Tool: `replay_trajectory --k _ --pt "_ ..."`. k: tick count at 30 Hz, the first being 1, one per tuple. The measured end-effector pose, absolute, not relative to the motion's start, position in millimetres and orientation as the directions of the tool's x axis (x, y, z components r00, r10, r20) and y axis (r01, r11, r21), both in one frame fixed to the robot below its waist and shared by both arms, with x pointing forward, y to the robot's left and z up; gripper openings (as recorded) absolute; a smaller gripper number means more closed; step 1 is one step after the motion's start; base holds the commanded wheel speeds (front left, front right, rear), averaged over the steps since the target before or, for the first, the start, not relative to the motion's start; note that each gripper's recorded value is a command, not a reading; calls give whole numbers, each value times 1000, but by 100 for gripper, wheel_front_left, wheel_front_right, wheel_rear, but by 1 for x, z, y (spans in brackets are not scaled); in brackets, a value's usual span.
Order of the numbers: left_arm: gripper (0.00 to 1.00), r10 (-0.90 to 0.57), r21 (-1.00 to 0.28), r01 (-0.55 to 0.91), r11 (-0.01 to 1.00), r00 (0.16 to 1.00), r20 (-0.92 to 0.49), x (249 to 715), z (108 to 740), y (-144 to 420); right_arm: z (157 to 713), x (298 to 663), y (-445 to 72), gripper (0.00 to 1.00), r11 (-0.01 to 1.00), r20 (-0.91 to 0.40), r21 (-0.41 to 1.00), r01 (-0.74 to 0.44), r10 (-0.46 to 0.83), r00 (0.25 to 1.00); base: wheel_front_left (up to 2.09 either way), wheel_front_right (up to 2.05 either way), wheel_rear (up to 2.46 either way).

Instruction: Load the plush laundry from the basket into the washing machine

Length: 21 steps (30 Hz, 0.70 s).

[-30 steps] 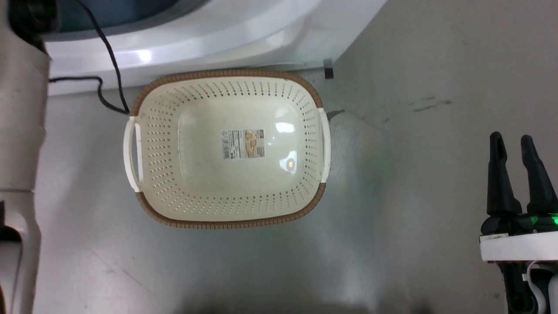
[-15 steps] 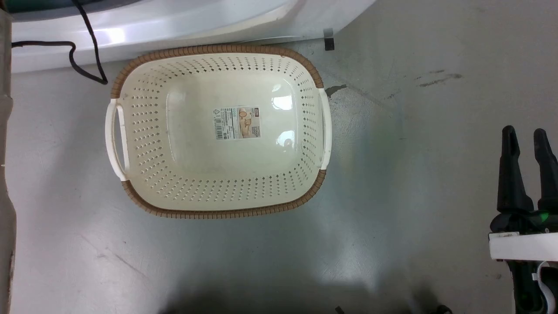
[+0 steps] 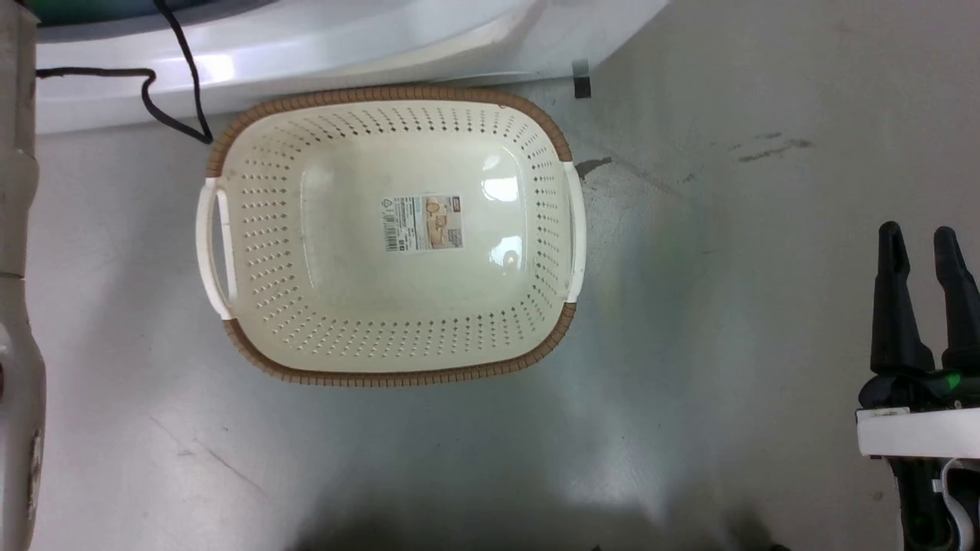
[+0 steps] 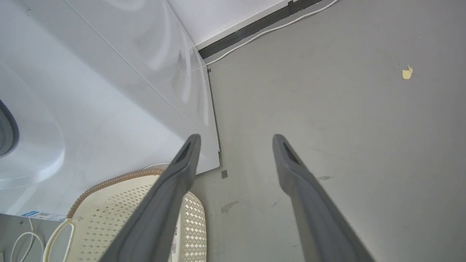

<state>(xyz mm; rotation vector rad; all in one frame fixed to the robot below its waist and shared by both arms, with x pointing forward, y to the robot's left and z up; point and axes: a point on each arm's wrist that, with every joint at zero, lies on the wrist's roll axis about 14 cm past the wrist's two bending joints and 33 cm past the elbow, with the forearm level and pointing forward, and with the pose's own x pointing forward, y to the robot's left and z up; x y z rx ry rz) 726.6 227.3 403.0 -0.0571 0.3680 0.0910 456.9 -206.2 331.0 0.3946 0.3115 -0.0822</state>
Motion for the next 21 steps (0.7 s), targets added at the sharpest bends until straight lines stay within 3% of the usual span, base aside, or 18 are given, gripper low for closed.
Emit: replay_trajectory --k 8,21 --pt "100 60 -75 -90 993 939 -339 713 422 223 353 463 -199 100 920 -261 380 96 7 965 0 0 0" --pt "100 4 -99 -42 994 933 -360 646 432 214 407 468 -183 100 922 -153 387 7 56 987 0 0 0"
